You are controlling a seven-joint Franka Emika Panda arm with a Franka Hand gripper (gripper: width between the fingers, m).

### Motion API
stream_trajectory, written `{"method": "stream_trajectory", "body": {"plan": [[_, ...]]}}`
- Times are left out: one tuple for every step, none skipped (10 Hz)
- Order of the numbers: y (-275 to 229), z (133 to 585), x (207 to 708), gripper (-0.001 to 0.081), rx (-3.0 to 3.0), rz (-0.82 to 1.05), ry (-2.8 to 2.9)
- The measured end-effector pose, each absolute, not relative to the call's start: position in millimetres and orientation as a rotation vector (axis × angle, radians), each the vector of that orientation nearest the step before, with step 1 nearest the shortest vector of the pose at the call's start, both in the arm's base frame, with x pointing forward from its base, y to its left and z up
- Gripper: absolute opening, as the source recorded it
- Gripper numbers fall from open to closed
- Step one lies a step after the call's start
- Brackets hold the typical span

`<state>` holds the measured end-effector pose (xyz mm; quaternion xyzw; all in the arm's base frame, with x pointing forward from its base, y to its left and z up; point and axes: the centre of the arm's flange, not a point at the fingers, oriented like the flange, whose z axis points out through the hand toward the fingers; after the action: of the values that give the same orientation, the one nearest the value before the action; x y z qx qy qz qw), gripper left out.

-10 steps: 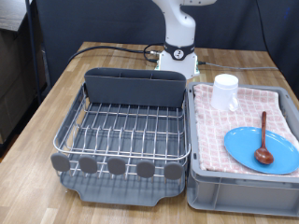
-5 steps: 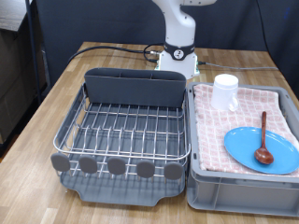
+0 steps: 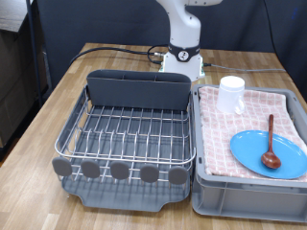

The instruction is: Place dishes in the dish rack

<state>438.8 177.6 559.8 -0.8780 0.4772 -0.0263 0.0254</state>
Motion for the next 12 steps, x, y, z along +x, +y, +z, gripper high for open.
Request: {"method": "stream_trajectory", "body": {"plan": [[182.1, 552.9, 443.9, 0.0803, -2.715, -0.101, 1.471], [187.0, 543.3, 449.1, 0.0803, -2.716, -0.138, 1.484], [192.4, 531.9, 453.9, 0.0803, -2.711, -0.193, 1.498], [198.0, 518.0, 456.5, 0.0803, -2.699, -0.213, 1.515], [202.7, 503.3, 458.8, 0.0803, -2.686, -0.213, 1.523], [206.6, 487.9, 461.1, 0.0803, -2.675, -0.204, 1.515], [208.0, 478.3, 464.3, 0.0803, -2.662, -0.205, 1.507], [207.8, 478.9, 464.1, 0.0803, -2.666, -0.201, 1.509], [207.7, 477.8, 464.4, 0.0803, -2.678, -0.202, 1.493], [207.7, 471.8, 466.5, 0.0803, -2.688, -0.215, 1.464], [207.4, 460.2, 470.1, 0.0803, -2.695, -0.241, 1.435], [207.2, 445.3, 474.1, 0.0803, -2.709, -0.271, 1.408]]}}
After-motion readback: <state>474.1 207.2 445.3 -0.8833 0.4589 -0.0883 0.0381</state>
